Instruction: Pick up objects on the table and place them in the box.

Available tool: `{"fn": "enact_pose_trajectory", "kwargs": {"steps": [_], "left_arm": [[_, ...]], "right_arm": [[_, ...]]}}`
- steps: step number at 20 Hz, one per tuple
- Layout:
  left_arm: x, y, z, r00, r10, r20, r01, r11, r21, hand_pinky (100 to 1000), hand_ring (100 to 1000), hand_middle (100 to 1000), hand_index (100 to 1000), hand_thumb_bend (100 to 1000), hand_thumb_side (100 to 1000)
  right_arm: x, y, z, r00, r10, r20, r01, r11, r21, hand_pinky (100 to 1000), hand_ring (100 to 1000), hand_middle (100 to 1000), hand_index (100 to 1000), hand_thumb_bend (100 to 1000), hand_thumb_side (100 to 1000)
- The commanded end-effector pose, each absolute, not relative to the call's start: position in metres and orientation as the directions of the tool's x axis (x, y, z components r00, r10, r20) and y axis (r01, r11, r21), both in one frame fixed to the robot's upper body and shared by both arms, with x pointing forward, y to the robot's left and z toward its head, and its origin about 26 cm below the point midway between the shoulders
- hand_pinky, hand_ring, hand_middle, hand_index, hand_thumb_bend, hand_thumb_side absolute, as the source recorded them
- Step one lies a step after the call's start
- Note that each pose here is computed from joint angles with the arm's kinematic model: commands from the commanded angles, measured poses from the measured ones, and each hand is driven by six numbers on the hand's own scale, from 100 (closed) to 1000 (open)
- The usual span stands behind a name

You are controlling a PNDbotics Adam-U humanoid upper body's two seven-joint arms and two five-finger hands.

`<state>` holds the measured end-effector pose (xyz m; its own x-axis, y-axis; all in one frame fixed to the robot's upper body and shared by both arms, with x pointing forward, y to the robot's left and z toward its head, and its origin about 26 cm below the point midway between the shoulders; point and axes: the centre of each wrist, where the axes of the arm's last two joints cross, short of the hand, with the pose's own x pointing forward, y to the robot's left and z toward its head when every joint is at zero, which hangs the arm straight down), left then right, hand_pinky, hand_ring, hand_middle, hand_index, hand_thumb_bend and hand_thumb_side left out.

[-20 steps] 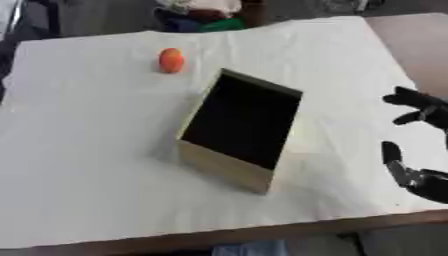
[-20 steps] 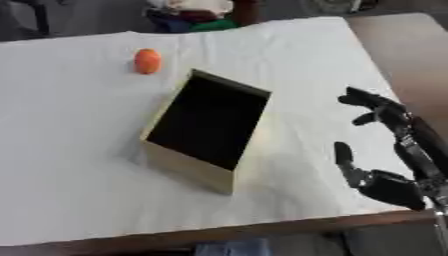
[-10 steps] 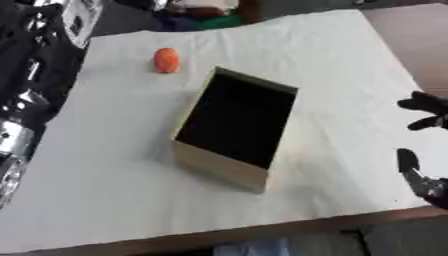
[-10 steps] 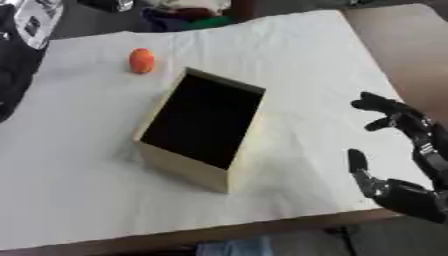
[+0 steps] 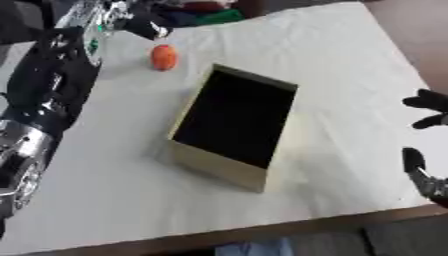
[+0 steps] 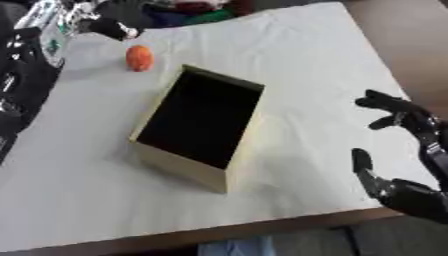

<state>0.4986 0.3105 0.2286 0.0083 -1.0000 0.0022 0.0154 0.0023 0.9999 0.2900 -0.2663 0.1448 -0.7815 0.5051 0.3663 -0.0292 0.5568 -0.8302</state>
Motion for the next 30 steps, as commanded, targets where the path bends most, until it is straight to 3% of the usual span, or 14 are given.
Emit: {"fn": "enact_pose_trajectory", "kwargs": {"steps": [1, 2, 4, 7, 9, 15, 23, 26, 29, 30], "left_arm": [[0.499, 0.317, 0.235, 0.034, -0.999, 0.000, 0.001, 0.000, 1.000, 794, 729, 735, 848, 423, 502], [0.499, 0.317, 0.233, 0.036, -0.999, -0.001, 0.009, -0.001, 1.000, 791, 711, 721, 844, 447, 466], [0.499, 0.318, 0.228, 0.039, -0.999, -0.002, 0.032, 0.000, 0.999, 789, 699, 714, 847, 414, 487], [0.499, 0.318, 0.223, 0.041, -0.999, -0.001, 0.066, 0.002, 0.998, 785, 695, 713, 848, 491, 489], [0.498, 0.319, 0.221, 0.046, -0.999, -0.010, 0.077, -0.006, 0.997, 773, 680, 704, 845, 488, 477], [0.498, 0.319, 0.216, 0.056, -0.998, -0.018, 0.117, -0.011, 0.993, 762, 667, 692, 836, 413, 463], [0.497, 0.321, 0.211, 0.084, -0.995, -0.056, 0.162, -0.042, 0.986, 720, 617, 644, 797, 217, 383], [0.497, 0.322, 0.211, 0.079, -0.994, -0.071, 0.185, -0.055, 0.981, 667, 544, 562, 713, 116, 351], [0.496, 0.322, 0.215, 0.074, -0.994, -0.086, 0.154, -0.074, 0.985, 587, 450, 452, 584, 100, 339], [0.495, 0.321, 0.216, 0.072, -0.994, -0.088, 0.132, -0.078, 0.988, 587, 450, 452, 584, 100, 339]], "right_arm": [[0.289, -0.267, 0.155, -0.798, 0.501, 0.335, -0.006, 0.549, -0.836, 679, 888, 838, 1000, 100, 298], [0.289, -0.267, 0.155, -0.798, 0.501, 0.335, -0.006, 0.550, -0.835, 679, 888, 837, 1000, 100, 289], [0.289, -0.266, 0.155, -0.799, 0.500, 0.335, -0.007, 0.550, -0.835, 678, 888, 837, 1000, 100, 301], [0.289, -0.266, 0.155, -0.800, 0.498, 0.335, -0.006, 0.552, -0.834, 678, 888, 837, 1000, 100, 302], [0.289, -0.265, 0.155, -0.799, 0.498, 0.336, -0.006, 0.553, -0.833, 677, 888, 837, 1000, 100, 304], [0.289, -0.265, 0.155, -0.800, 0.497, 0.337, -0.006, 0.554, -0.833, 677, 888, 837, 1000, 100, 304], [0.289, -0.265, 0.155, -0.799, 0.498, 0.338, -0.006, 0.555, -0.832, 677, 888, 837, 1000, 100, 305], [0.290, -0.265, 0.155, -0.798, 0.499, 0.338, -0.005, 0.556, -0.831, 677, 888, 837, 1000, 100, 305], [0.290, -0.266, 0.155, -0.797, 0.500, 0.339, -0.005, 0.555, -0.832, 677, 888, 837, 1000, 100, 304], [0.289, -0.266, 0.154, -0.797, 0.500, 0.339, -0.005, 0.555, -0.832, 677, 888, 837, 1000, 100, 304]]}}
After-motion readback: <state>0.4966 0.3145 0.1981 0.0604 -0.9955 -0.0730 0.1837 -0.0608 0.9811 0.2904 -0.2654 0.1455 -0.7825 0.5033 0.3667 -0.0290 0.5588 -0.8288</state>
